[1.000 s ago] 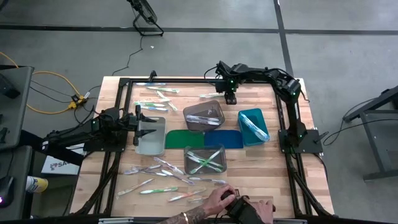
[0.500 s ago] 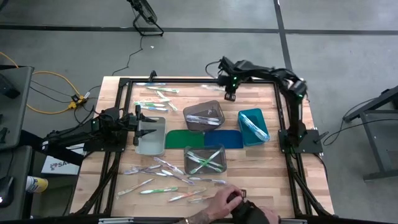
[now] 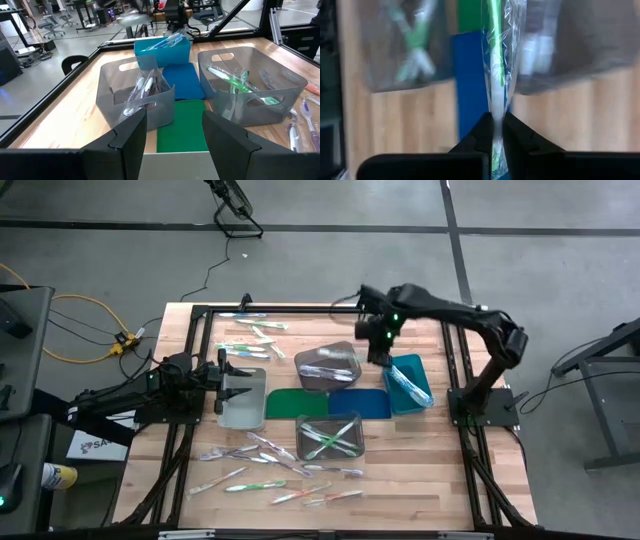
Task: Pick & Place Toothbrushes
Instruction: Put the green toothbrush into the bottom black bin
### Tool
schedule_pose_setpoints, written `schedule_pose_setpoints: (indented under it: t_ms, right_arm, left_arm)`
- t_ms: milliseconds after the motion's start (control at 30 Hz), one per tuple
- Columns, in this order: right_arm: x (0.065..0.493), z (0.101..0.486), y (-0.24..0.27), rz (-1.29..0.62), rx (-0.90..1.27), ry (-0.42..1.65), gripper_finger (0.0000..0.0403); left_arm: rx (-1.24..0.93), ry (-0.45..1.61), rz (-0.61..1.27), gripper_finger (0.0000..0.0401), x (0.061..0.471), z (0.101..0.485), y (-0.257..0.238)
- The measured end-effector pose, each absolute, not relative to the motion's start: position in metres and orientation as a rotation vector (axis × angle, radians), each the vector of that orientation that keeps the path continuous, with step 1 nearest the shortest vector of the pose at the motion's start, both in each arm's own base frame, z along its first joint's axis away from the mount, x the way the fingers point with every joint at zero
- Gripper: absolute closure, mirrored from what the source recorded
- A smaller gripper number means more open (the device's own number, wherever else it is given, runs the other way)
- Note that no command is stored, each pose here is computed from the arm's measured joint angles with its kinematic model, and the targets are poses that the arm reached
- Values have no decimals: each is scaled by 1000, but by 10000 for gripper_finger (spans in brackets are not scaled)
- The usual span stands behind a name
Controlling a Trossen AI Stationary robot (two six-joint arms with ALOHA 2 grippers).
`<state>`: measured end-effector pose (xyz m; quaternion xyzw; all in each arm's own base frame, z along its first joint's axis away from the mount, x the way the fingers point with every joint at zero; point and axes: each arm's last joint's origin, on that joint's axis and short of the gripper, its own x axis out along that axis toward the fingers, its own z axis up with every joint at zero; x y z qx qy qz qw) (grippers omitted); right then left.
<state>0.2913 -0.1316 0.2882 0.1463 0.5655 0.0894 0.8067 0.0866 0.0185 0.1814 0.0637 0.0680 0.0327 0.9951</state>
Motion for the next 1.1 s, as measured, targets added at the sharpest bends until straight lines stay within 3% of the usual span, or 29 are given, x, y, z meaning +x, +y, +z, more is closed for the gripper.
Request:
schedule_pose_setpoints:
  t_ms: [167, 400, 633, 1100]
  right_arm:
    - [300, 276, -69, 329, 218, 1238, 388]
    - [305, 256, -3, 313, 270, 1288, 388]
    - [323, 250, 24, 144, 449, 1243, 388]
    - [349, 221, 69, 87, 586, 1219, 388]
  left_arm:
    - [128, 136, 65, 214, 87, 181, 18]
    - [128, 136, 65, 214, 87, 181, 18]
    - [127, 136, 66, 214, 87, 181, 18]
    - [127, 137, 65, 214, 87, 181, 18]
